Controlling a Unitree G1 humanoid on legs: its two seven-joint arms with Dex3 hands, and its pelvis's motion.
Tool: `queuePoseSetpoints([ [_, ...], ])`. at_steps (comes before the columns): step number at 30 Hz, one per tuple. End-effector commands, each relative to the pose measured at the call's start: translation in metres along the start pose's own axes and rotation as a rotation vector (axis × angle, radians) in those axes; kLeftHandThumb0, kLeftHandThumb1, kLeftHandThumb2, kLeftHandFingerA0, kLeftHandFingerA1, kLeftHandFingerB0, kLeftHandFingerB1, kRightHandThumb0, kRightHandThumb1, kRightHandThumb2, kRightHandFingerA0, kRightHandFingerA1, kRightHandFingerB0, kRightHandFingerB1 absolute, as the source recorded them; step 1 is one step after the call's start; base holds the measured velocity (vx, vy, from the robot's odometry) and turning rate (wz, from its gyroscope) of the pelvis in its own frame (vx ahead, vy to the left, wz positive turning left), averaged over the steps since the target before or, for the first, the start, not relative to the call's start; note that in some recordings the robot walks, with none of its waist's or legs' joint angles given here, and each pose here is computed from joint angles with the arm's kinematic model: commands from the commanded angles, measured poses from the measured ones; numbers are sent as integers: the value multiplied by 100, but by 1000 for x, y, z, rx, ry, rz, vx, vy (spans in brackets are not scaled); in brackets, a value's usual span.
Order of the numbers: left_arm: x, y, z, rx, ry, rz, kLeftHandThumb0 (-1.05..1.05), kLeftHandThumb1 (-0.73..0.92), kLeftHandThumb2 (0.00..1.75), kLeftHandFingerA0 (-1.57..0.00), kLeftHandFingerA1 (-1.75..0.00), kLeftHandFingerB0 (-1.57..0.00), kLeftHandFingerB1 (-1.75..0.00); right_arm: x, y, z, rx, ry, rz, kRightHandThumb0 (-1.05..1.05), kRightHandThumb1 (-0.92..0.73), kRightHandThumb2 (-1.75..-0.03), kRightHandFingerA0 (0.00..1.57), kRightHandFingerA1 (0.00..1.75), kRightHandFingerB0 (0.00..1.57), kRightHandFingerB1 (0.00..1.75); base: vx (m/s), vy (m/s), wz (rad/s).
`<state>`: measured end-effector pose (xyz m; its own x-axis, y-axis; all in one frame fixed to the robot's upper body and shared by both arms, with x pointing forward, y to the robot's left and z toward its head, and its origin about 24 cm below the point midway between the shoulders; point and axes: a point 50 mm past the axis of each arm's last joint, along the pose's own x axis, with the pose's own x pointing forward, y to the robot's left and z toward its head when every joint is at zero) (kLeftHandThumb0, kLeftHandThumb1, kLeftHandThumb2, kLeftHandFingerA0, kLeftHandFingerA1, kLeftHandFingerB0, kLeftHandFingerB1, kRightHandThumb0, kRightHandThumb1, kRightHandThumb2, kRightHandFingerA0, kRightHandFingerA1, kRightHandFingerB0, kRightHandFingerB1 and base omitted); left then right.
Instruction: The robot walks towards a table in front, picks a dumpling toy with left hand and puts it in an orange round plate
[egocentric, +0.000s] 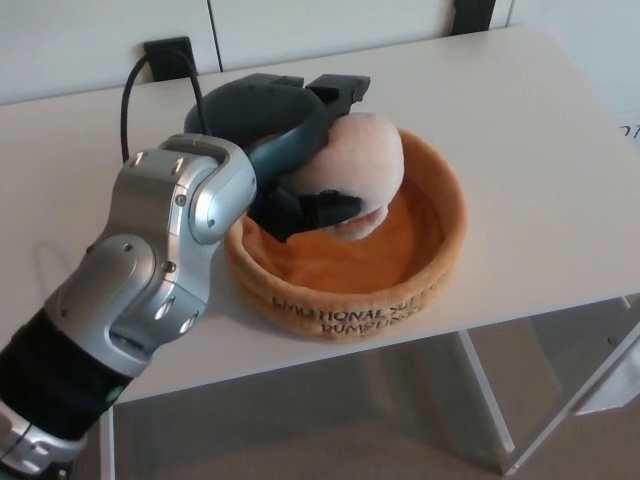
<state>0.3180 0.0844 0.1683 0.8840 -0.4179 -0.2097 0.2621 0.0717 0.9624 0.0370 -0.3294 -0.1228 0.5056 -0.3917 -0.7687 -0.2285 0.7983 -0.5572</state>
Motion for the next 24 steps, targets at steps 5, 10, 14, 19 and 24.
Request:
queuePoseSetpoints([
  [5,-7,0,-7,21,43,-35,-92,89,130,0,-14,0,-9,-1,-5,-4,-13,9,4,-47,-71,-62,80,49,32,31,0,0,0],
  [10,-7,-1,-6,38,53,-39,-92,87,130,0,-15,0,-9,-1,-4,-5,-27,24,6,-48,-70,-62,83,52,33,31,0,0,0],
  [14,-5,0,-5,75,73,-36,-96,73,115,0,-13,0,-6,-1,-4,-5,-26,20,4,-48,-71,-62,83,53,33,31,0,0,0],
  [19,0,0,1,-30,64,193,-12,42,66,0,-3,0,-5,0,-5,-2,-17,9,7,-48,-70,-62,82,51,33,31,0,0,0],
  [24,8,9,3,39,61,211,-2,56,58,0,0,0,-1,2,-4,2,-7,-2,2,-47,-70,-61,81,54,33,31,0,0,0],
])
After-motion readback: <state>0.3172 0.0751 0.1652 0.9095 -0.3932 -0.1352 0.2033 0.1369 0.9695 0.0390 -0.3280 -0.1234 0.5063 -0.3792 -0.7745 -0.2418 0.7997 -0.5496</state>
